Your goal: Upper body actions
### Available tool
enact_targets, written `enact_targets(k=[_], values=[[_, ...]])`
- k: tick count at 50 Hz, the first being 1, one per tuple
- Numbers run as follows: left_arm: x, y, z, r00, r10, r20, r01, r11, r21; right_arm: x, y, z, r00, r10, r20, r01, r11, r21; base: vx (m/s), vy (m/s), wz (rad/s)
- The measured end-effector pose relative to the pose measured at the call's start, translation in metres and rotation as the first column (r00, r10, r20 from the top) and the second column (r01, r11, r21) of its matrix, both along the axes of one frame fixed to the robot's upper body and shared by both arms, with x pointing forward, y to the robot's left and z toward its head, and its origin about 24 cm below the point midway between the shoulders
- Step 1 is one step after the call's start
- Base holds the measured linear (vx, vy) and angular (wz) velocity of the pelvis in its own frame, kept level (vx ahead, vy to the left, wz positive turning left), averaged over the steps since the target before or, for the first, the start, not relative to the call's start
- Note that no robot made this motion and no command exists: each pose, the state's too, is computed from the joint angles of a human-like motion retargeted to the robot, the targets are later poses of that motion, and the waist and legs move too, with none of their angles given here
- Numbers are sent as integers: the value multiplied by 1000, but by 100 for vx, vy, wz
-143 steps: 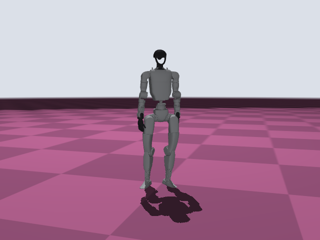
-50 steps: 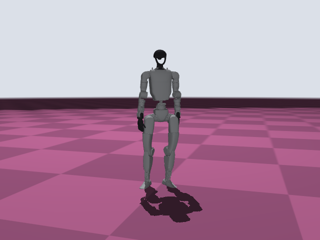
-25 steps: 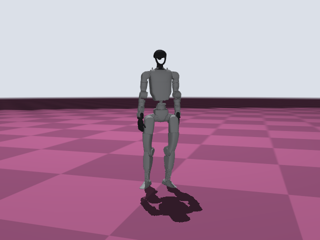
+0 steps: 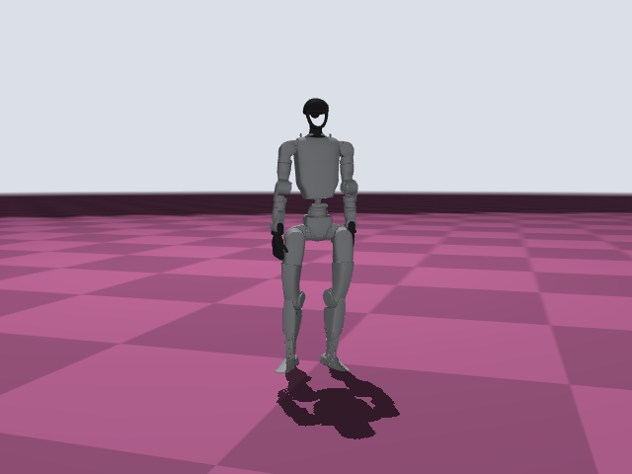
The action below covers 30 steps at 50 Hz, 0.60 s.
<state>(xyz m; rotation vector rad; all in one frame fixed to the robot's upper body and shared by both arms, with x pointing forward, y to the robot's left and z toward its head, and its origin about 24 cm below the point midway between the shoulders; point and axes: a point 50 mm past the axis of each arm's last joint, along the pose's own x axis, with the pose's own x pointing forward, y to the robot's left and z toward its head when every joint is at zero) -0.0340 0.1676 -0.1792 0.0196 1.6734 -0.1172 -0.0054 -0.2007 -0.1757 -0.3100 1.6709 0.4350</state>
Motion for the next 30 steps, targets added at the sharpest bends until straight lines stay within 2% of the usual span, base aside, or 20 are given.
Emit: enact_targets(k=[30], values=[[-1,0,0,1000,7,1,-7,1000,-1,0,1,0,1000,17,-2,-17,1000,3,0,0,0]])
